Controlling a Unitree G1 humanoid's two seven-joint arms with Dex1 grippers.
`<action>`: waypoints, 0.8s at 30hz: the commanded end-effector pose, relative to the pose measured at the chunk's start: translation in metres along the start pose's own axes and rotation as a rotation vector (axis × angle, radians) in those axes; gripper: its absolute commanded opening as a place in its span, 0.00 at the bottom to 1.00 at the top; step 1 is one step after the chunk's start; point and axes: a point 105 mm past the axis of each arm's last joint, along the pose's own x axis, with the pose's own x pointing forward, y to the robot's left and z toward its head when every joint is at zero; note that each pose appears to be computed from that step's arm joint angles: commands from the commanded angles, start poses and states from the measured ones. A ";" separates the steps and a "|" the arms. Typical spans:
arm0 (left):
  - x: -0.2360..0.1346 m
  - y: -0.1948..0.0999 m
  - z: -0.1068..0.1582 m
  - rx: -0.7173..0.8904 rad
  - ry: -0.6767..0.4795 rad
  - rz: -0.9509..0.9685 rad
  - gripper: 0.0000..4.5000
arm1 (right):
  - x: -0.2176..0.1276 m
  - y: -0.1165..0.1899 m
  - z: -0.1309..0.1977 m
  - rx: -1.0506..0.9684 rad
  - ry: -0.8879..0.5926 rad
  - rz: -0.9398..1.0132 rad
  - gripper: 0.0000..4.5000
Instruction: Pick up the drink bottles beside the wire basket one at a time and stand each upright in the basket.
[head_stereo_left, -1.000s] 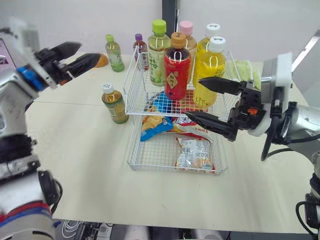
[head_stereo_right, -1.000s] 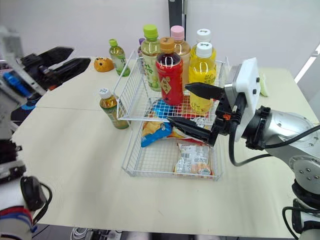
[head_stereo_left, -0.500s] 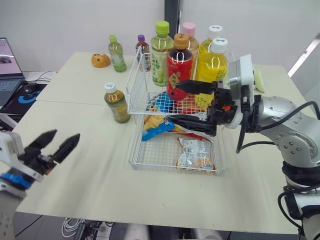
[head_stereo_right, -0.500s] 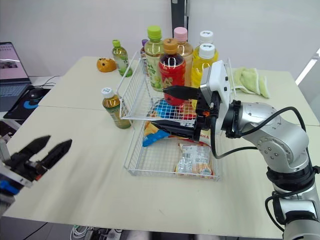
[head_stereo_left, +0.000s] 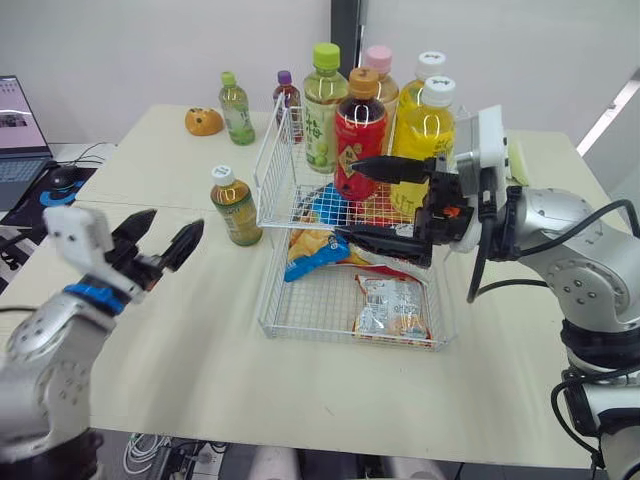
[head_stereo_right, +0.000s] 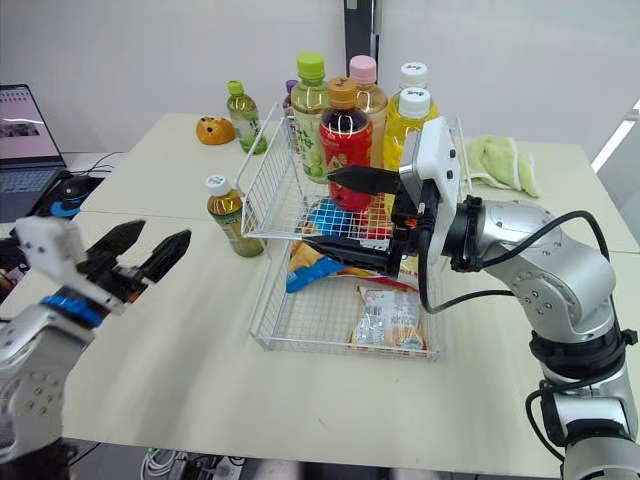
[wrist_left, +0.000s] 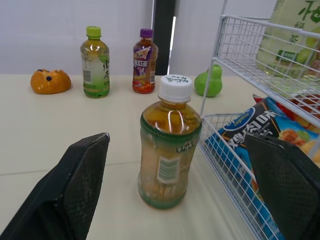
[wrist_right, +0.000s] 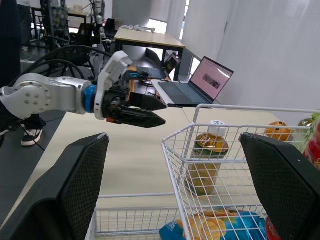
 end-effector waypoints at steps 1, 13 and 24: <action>0.028 0.004 0.005 0.062 -0.017 -0.025 0.99 | -0.007 0.001 0.013 -0.062 -0.018 -0.051 1.00; 0.091 -0.002 0.007 0.105 -0.015 -0.110 0.99 | -0.013 0.004 0.014 -0.079 0.007 -0.136 1.00; 0.095 -0.002 0.003 0.103 -0.028 -0.128 0.42 | -0.018 0.005 0.015 -0.080 0.019 -0.171 1.00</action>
